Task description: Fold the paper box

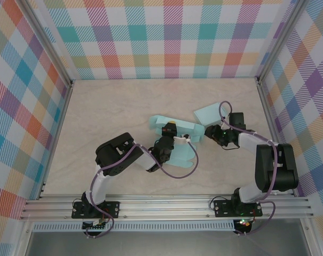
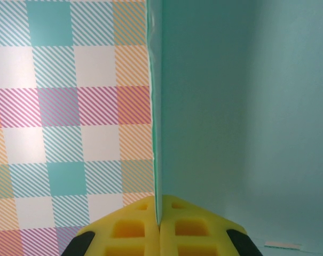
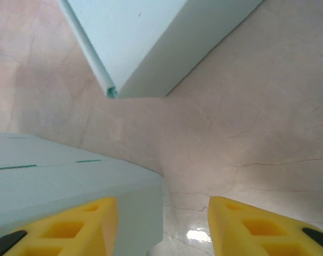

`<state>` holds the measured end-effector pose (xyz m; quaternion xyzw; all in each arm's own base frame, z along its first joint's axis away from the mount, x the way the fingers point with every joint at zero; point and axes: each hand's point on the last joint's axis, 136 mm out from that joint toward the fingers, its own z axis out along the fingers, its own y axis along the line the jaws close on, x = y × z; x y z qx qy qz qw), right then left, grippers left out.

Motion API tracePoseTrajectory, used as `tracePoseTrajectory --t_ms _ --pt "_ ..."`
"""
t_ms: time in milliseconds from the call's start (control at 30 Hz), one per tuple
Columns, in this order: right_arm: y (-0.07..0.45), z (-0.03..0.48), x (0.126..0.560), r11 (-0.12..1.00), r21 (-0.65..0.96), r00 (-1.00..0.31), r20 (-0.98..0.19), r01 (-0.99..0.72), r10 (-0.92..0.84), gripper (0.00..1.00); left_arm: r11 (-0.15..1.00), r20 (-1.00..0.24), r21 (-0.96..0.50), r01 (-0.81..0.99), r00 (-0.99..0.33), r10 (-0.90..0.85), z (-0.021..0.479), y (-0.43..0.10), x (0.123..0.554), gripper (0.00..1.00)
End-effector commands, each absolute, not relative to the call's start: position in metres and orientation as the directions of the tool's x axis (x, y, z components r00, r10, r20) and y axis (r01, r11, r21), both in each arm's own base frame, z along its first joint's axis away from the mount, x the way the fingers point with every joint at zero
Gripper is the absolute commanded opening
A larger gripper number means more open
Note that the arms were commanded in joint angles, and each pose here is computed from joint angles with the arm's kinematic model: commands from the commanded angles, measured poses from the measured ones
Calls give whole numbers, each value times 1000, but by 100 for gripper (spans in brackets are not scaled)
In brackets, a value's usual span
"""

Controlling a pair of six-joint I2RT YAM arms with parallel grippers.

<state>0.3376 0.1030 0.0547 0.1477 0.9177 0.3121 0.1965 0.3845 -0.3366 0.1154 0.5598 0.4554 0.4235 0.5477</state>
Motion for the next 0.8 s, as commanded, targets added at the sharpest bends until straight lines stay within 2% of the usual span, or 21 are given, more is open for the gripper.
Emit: tracePoseTrajectory --t_ms 0,300,767 --pt "121 66 337 749 662 -897 -311 33 315 49 -76 54 992 103 207 977 84 -333 384 1" --pt "134 68 325 742 668 -895 -359 -48 266 50 -87 64 991 101 213 975 82 -337 385 1" --pt "157 77 346 686 694 -850 -481 -220 215 52 -109 80 987 120 221 972 71 -336 381 1"
